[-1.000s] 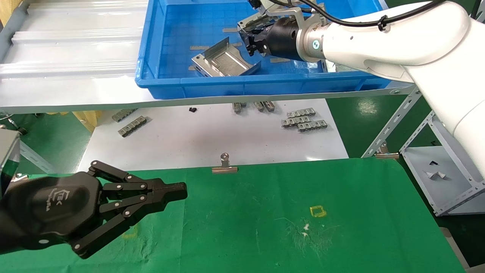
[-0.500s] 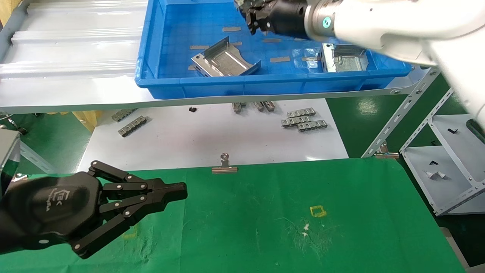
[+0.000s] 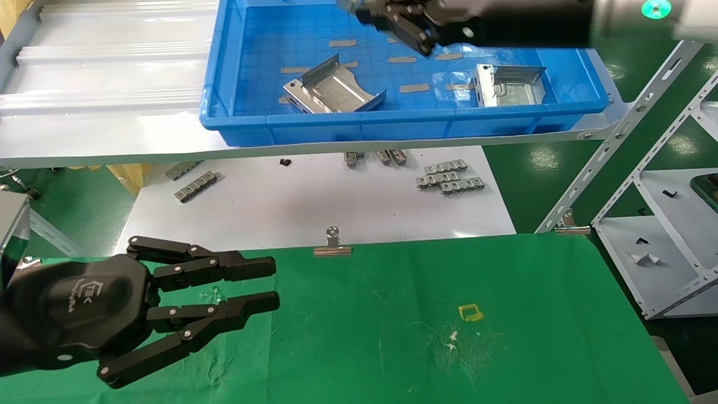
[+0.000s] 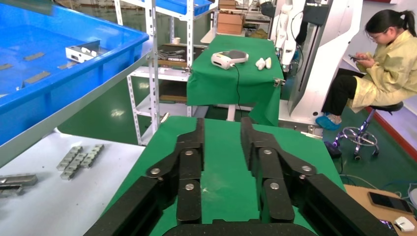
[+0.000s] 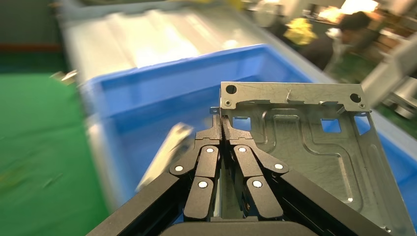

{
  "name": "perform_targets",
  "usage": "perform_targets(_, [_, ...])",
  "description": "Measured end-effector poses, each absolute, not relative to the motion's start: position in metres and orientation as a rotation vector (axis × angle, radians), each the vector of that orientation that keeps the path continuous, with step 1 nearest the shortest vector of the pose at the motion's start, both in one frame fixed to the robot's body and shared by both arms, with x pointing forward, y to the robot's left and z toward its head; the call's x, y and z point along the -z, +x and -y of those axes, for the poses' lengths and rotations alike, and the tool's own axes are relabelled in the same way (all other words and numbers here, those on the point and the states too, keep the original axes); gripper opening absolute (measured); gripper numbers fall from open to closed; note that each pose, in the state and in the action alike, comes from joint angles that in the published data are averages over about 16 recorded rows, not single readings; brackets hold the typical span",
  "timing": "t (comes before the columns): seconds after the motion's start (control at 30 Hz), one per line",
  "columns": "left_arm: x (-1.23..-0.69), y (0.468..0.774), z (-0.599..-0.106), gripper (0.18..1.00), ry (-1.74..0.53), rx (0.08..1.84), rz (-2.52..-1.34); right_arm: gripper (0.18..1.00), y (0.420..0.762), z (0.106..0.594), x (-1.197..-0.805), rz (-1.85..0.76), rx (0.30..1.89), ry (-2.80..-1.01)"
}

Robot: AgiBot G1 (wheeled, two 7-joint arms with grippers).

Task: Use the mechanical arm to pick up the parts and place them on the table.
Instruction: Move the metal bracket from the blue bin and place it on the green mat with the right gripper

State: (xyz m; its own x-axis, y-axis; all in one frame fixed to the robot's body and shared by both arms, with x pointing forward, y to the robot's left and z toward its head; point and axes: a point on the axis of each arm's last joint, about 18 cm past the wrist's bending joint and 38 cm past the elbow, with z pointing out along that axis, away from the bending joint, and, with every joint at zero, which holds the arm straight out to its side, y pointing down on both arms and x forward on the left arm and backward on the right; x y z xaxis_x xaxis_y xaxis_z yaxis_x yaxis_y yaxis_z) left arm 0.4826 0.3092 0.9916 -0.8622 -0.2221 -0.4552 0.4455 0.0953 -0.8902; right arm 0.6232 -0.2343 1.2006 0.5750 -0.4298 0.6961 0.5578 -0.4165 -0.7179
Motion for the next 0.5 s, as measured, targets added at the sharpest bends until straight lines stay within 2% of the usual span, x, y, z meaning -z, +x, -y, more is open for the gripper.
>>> perform_targets(0.3, [-0.992, 0.483, -0.309, 0.467, 0.218, 1.818, -1.897, 0.192, 0.569, 0.279, -1.146, 0.361, 0.95, -1.819])
perform_targets(0.5, [-0.992, 0.483, -0.309, 0.601, 0.218, 1.818, -1.897, 0.192, 0.552, 0.301, -1.093, 0.444, 0.86, -1.942])
